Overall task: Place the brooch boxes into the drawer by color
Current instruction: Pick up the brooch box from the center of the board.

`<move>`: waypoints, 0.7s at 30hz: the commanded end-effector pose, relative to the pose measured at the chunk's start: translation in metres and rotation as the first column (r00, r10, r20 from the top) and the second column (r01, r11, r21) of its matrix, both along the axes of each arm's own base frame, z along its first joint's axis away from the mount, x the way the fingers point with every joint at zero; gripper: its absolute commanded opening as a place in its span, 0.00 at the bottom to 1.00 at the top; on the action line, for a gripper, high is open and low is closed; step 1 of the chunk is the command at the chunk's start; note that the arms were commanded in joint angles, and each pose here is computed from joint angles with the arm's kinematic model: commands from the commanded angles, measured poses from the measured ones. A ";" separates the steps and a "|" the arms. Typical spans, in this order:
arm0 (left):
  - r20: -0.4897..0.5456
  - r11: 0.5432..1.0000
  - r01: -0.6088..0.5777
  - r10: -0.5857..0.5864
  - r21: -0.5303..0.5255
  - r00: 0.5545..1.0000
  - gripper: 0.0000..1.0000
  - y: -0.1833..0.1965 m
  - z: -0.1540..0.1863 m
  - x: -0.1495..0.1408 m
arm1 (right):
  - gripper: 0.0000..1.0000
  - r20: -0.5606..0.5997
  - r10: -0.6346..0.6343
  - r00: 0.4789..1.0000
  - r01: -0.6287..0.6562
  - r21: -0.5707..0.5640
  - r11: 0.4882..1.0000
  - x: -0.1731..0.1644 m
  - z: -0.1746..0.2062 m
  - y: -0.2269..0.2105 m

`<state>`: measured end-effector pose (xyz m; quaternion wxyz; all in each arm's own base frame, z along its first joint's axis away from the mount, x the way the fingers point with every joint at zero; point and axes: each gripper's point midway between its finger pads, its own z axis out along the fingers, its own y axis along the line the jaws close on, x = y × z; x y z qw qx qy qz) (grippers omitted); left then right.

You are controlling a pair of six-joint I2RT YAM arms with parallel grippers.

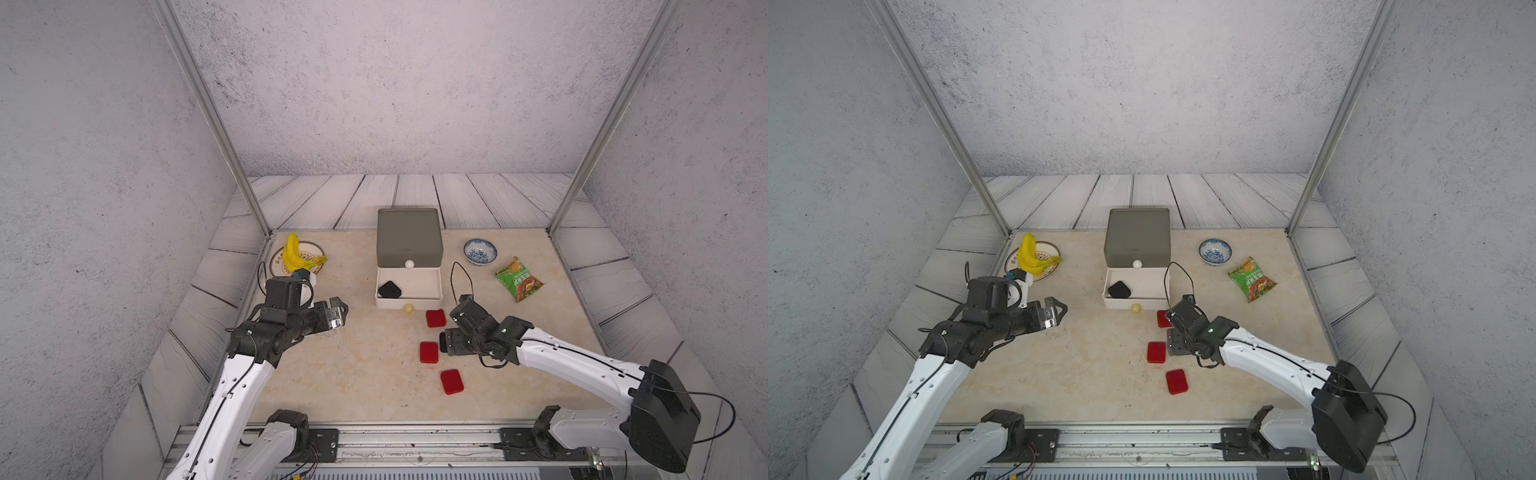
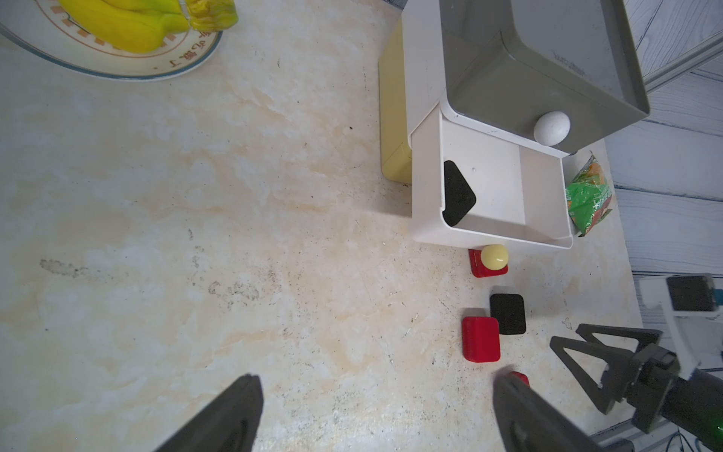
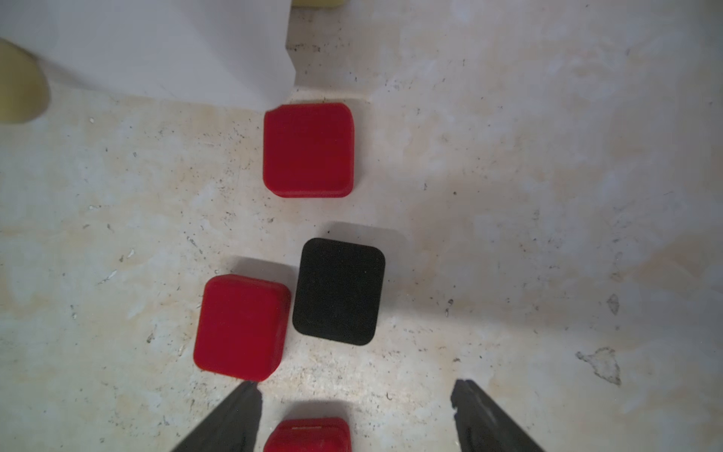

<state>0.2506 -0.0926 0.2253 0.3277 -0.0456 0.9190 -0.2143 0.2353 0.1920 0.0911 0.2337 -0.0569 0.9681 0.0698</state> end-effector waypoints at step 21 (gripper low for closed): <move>0.006 1.000 -0.002 0.002 0.015 1.000 0.98 0.001 0.002 0.002 | 0.82 -0.057 -0.058 0.997 0.057 -0.017 0.998 0.030 -0.048 0.008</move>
